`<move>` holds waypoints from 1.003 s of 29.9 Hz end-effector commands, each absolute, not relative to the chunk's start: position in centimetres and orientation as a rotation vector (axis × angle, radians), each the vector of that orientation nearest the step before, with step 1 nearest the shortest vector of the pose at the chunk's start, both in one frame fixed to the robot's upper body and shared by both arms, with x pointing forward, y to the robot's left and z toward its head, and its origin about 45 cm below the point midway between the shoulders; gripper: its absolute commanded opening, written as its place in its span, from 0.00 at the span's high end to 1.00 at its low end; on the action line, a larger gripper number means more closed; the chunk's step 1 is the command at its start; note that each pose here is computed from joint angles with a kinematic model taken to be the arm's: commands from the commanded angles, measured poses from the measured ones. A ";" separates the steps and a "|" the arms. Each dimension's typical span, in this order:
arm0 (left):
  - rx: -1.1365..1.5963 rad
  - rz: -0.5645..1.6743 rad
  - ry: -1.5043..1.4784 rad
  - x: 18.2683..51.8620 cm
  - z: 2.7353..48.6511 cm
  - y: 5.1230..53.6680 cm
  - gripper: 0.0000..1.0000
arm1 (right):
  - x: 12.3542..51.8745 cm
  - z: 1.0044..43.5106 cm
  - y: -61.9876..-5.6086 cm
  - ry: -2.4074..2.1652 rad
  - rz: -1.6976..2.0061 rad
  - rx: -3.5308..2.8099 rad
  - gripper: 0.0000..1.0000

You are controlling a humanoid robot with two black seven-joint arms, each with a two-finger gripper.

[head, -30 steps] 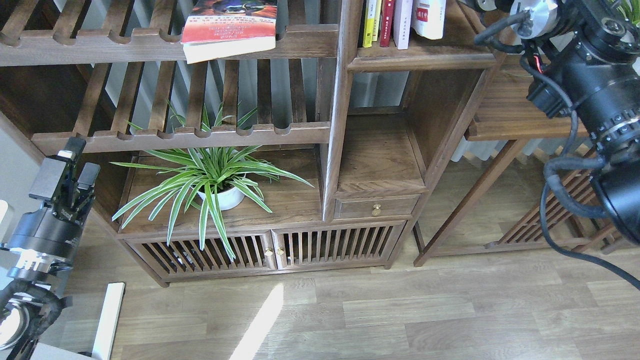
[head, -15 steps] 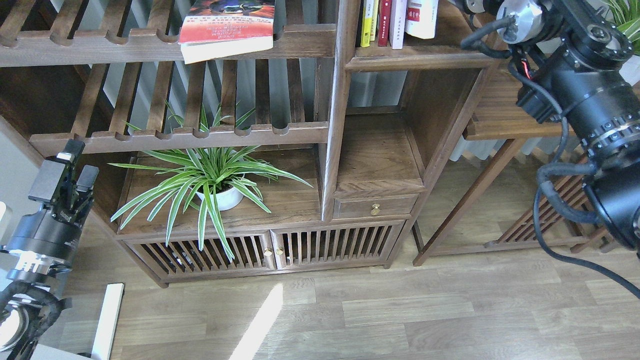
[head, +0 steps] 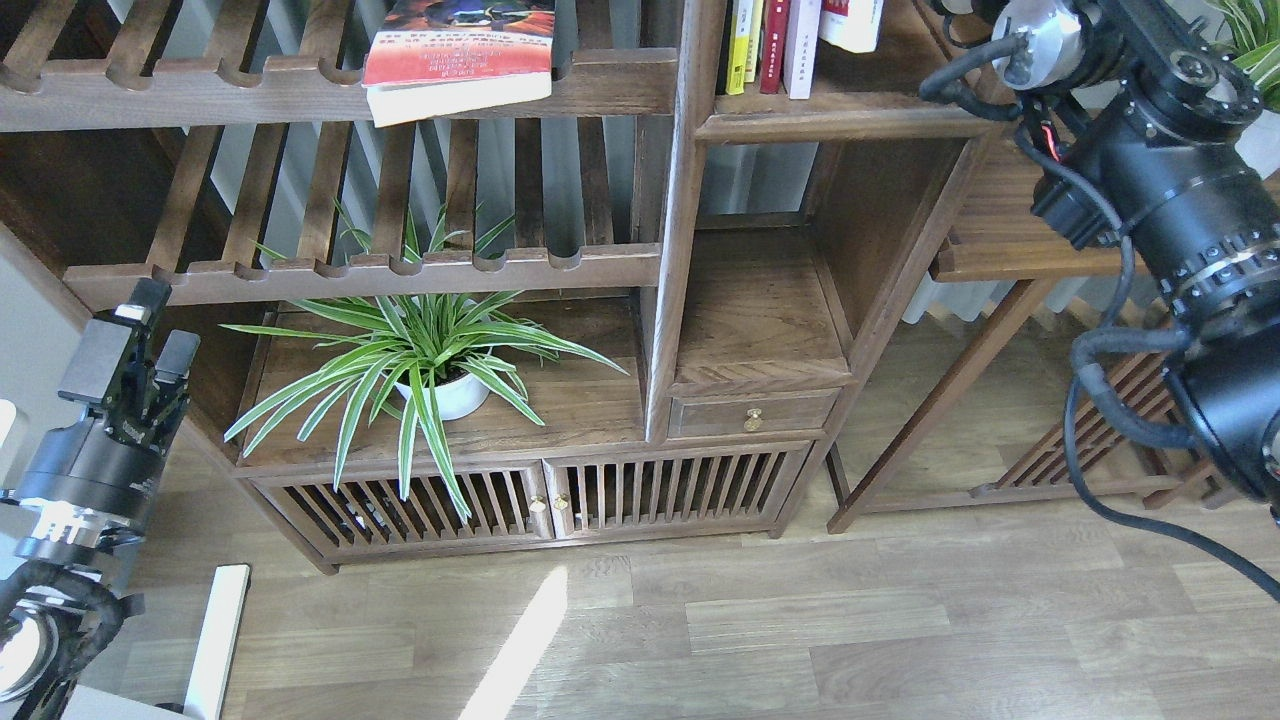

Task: Organize books on shelf
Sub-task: 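Withdraw the right gripper from the cubby and lower the left gripper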

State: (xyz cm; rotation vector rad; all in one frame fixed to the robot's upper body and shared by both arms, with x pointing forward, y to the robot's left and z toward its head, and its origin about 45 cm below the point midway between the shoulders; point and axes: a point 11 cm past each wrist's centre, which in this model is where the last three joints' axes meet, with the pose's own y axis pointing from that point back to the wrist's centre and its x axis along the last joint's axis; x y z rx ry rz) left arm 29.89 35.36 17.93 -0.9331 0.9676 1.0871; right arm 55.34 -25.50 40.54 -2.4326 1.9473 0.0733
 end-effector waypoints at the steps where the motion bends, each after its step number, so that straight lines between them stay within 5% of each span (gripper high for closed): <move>1: -0.933 1.088 0.968 29.8 17.9 35.4 0.02 | 55.2 39.3 -25.3 1.945 0.091 -2.434 0.68; 7: -0.933 1.087 0.967 29.9 17.9 35.4 0.02 | 55.3 38.9 -24.5 1.976 0.109 -2.405 0.56; 30: -0.926 1.081 0.970 29.9 17.9 35.2 0.02 | 55.5 44.0 -22.9 1.913 0.026 -2.379 0.54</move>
